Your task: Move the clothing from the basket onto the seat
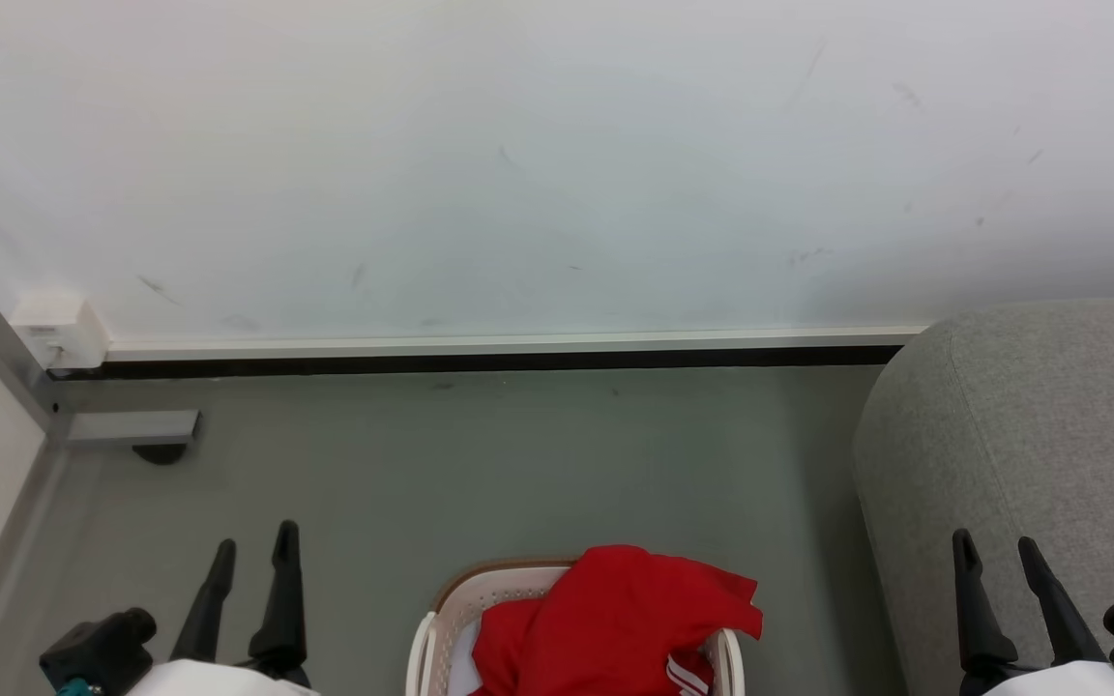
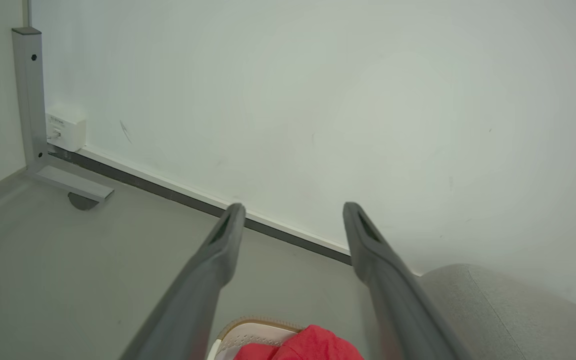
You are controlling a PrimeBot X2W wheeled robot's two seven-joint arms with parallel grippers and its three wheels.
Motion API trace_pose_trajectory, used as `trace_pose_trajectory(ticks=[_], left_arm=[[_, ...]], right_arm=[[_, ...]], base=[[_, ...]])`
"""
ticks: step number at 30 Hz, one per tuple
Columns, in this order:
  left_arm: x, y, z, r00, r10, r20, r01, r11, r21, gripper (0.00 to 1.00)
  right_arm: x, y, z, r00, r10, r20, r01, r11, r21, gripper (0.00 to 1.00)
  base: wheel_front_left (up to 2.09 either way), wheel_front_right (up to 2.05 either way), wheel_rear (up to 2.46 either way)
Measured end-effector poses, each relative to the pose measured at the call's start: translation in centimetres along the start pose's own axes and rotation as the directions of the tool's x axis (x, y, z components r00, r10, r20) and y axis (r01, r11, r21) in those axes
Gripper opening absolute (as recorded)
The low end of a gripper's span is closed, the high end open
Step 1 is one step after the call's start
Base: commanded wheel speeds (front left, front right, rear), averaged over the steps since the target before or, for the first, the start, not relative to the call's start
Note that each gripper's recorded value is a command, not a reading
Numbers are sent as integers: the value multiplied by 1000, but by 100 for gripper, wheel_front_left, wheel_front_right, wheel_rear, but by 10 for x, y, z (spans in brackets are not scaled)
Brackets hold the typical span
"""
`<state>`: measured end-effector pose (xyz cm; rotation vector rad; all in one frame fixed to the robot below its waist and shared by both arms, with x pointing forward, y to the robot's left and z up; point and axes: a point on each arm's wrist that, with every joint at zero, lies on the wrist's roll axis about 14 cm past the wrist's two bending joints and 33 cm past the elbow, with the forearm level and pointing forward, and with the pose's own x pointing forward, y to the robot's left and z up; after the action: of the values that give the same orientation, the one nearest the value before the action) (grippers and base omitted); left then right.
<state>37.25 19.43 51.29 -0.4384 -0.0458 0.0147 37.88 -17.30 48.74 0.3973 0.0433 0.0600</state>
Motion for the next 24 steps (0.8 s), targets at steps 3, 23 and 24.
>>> trace_pose_trajectory(ticks=[3, 23, 24], left_arm=[[0, -1, 0, 1000, -7, 2, 7, 999, 33, 100], [-4, -7, 2, 998, -57, 14, 52, 967, 249, 100], [-4, -7, 2, 998, -61, 14, 55, 963, 263, 100]], right_arm=[[0, 1, -1, 1000, 5, -1, -5, 999, -36, 100], [-1, 10, -4, 999, 53, 0, -52, 976, -212, 100], [-1, 10, -3, 998, 55, 1, -53, 975, -218, 100]], base=[[0, 0, 0], [0, 0, 0], [0, 0, 0]])
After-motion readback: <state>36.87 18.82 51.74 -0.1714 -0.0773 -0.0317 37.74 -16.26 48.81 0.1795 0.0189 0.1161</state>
